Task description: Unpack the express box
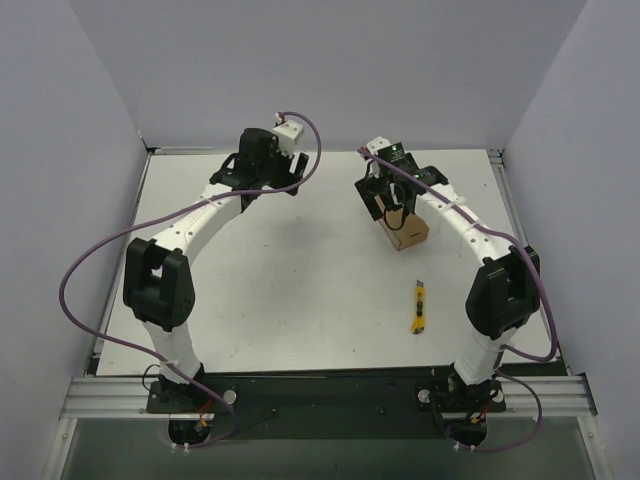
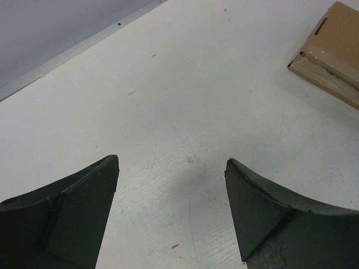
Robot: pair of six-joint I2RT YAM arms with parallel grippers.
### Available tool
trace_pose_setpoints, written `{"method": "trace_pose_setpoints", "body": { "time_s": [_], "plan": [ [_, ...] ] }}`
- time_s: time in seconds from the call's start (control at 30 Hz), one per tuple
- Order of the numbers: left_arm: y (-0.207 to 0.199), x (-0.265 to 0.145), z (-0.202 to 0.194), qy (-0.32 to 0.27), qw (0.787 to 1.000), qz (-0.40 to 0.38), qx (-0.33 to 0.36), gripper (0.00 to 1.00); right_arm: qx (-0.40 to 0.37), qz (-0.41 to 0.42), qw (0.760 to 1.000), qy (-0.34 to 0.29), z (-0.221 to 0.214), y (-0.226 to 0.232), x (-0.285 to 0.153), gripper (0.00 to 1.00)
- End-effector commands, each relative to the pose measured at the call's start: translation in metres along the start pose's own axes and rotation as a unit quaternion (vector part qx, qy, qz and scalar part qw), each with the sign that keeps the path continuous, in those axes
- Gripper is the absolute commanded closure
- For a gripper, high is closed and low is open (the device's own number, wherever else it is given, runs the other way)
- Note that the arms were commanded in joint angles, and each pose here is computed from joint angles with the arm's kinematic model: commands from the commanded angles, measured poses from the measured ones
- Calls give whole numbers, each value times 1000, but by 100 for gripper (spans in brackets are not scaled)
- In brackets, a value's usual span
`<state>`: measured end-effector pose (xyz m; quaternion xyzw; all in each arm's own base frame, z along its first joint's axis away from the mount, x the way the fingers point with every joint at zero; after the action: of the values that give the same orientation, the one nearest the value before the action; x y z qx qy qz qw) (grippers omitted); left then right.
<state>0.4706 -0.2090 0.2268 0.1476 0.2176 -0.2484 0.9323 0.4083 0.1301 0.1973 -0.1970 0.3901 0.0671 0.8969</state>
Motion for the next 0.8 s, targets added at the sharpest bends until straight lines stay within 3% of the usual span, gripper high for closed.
{"method": "trace_pose_setpoints", "body": {
  "time_s": [0.0,0.07,0.27,0.37,0.53,0.77],
  "plan": [
    [-12,-4,6,-10,998,-58,34,14,33,34,999,-3,8,-18,-21,0],
    [-17,-2,-3,8,996,-76,47,14,64,98,993,12,3,-23,-23,2],
    [-19,3,-20,43,993,-90,65,15,7,124,988,91,-56,-22,-34,10],
    [-19,0,-25,52,993,-87,59,15,45,159,975,148,-97,-5,-50,14],
    [-28,-12,-47,82,991,-102,41,15,88,163,966,183,-128,2,-66,18],
    [-33,-28,-78,119,987,-102,35,16,150,167,928,296,-195,29,-70,27]
  ]
}}
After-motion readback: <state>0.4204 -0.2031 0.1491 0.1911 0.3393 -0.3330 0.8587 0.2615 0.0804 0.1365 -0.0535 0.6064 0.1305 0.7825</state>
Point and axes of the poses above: each gripper's point midway between its finger pads, its own x axis out along the fingers, its own y axis along the line the jaws close on, z = x × y, the point moved 3 cm from there along -x, back along the fingers, and after that the axes turned 7 degrees about x, right-handed, at the moved point
